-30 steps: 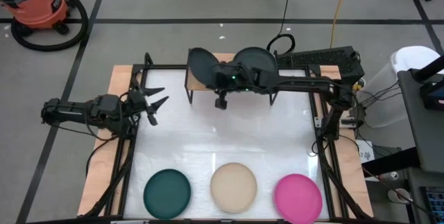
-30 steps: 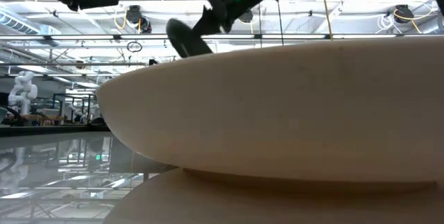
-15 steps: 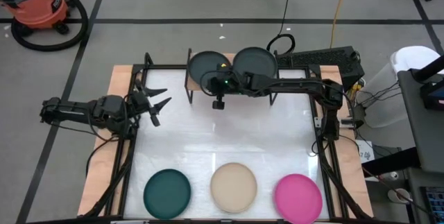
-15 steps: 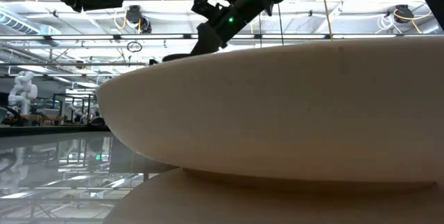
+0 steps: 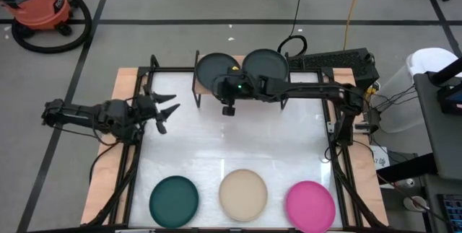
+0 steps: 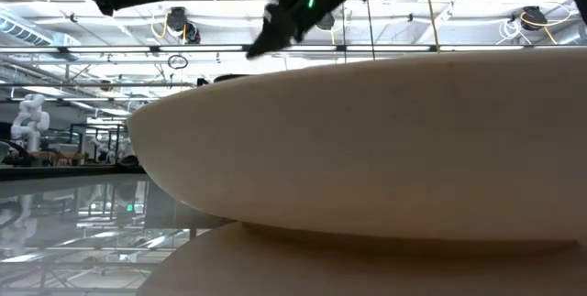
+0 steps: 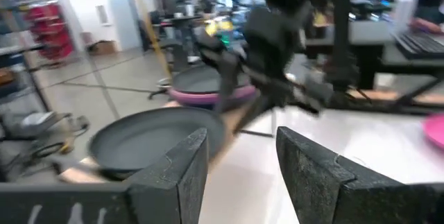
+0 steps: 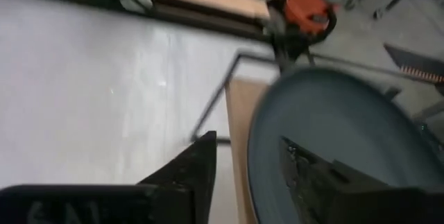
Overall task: Place and stack plates onto a shelf
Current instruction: Stack the light brown plate on top of the black plate on the shelf
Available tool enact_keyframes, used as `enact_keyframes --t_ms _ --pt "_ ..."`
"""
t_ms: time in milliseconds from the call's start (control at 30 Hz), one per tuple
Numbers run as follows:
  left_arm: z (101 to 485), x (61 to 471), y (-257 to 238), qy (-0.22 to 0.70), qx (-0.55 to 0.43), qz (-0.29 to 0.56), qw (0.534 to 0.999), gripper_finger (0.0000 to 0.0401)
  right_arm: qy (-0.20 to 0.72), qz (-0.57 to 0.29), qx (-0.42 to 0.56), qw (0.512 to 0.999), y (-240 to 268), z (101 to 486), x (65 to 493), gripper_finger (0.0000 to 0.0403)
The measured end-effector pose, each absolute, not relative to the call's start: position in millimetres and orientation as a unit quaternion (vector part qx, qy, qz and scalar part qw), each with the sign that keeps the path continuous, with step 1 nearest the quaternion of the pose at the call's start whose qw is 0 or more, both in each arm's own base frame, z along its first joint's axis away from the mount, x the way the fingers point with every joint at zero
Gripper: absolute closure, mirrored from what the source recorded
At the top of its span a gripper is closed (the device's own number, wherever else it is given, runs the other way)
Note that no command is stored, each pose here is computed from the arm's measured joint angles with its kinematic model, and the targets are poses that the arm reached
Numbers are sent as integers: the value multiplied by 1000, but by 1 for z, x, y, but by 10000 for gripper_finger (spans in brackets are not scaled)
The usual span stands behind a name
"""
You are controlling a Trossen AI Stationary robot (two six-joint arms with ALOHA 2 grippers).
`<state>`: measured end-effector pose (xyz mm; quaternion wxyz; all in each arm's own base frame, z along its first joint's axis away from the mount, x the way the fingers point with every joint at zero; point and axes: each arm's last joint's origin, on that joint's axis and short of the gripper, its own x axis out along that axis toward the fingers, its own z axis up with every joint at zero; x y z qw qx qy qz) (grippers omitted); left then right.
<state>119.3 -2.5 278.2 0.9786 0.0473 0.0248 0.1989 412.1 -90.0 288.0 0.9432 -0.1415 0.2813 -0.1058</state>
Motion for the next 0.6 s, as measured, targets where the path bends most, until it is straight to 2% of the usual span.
enact_keyframes --t_ms 233,367,500,600 --pt "272 145 -25 83 115 87 986 226 209 -80 -156 962 -51 347 384 246" --pt "263 172 -44 143 189 39 971 226 167 -54 -154 972 -23 379 361 246" --pt "244 203 -64 188 239 -13 952 226 143 -22 -151 978 4 393 339 246" --pt "224 220 -84 212 255 -92 939 226 136 -4 -155 979 20 393 325 246"
